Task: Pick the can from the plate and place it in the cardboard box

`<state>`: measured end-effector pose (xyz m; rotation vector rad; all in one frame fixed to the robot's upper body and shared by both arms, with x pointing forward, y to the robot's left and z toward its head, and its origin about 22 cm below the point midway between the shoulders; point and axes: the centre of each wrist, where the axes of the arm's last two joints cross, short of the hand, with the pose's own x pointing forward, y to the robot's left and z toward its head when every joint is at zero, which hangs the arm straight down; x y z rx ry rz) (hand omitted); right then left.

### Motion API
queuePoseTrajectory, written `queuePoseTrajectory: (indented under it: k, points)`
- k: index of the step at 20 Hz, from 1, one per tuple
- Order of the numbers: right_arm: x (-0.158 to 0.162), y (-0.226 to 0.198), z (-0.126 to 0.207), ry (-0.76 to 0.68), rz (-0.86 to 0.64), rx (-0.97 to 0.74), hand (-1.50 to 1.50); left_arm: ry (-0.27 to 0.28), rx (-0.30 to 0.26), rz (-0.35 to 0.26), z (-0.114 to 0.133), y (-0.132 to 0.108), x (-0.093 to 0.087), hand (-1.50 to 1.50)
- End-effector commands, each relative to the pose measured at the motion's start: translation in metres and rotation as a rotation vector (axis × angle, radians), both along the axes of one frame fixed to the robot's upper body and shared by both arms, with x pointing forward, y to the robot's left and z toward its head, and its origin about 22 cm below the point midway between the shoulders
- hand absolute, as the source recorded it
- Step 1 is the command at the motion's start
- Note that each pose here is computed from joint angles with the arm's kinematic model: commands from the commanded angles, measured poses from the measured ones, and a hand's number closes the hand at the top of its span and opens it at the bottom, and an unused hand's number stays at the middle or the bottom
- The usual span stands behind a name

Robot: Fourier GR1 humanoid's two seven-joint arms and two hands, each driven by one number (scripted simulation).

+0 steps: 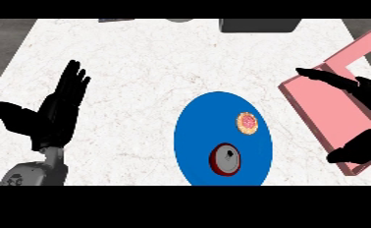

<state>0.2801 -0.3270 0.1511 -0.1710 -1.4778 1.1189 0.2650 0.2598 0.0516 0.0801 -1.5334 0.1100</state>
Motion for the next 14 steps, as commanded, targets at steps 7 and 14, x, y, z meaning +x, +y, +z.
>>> queuePoseTrajectory:
  k: [7,14]
  points:
    - [-0.027,0.066,0.043,0.122,0.099,0.025,-1.5,-0.016,-0.006,-0.008,0.002,0.004,0.005,0.0]
    - [-0.045,0.103,0.048,0.137,0.064,-0.05,-1.5,0.001,-0.009,-0.011,0.011,0.007,0.0,0.0]
